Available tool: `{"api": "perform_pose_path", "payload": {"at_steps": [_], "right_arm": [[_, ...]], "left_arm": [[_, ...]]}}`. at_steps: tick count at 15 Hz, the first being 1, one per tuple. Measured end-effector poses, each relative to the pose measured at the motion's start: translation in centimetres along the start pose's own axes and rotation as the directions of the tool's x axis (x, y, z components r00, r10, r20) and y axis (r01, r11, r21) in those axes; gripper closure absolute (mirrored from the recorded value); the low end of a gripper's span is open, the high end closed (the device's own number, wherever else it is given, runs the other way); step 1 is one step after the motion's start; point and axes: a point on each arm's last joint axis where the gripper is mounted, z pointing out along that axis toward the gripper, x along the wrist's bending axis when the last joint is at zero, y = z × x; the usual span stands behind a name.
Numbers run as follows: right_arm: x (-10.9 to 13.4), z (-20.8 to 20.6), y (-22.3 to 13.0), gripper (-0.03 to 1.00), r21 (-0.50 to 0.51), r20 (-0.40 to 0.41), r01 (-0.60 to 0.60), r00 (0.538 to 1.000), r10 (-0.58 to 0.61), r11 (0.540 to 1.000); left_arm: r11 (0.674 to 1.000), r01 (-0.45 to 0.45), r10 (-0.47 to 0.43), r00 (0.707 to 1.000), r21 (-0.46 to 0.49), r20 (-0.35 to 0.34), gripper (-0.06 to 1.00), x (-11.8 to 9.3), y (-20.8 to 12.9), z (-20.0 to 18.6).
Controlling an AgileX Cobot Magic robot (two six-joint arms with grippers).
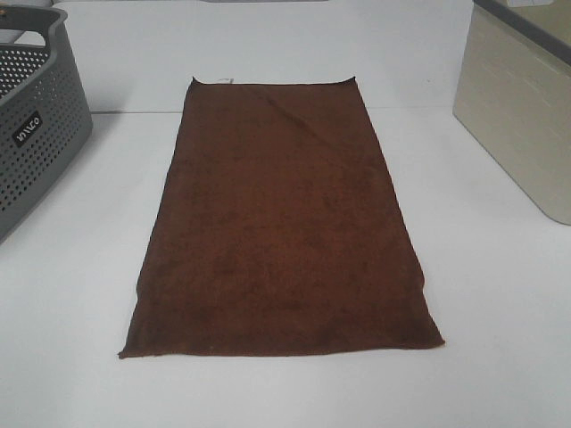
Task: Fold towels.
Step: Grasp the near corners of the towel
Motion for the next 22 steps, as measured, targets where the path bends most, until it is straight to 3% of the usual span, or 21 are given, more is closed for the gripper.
{"api": "perform_pose_path", "payload": {"at_steps": [17, 20, 22], "right_arm": [[0.0, 0.0, 0.0, 0.12, 0.0, 0.0, 0.0, 1.0, 0.0, 1.0], [-0.1, 0.2, 0.6, 0.12, 0.005, 0.005, 0.001, 1.0, -0.001, 1.0], [-0.5, 2.0, 3.4, 0.12, -0.015, 0.012, -0.007, 1.0, 0.007, 1.0]], "left_arm": [[1.0, 0.0, 0.0, 1.0, -0.002, 0.0, 0.12, 0.0, 0.0, 0.0], [0.997, 0.027, -0.028, 1.0, -0.072, -0.008, 0.13, 0.2, 1.3, 0.0], [0.968, 0.16, -0.152, 0.987, -0.195, 0.055, 0.14, 0.2, 4.2, 2.2]]}}
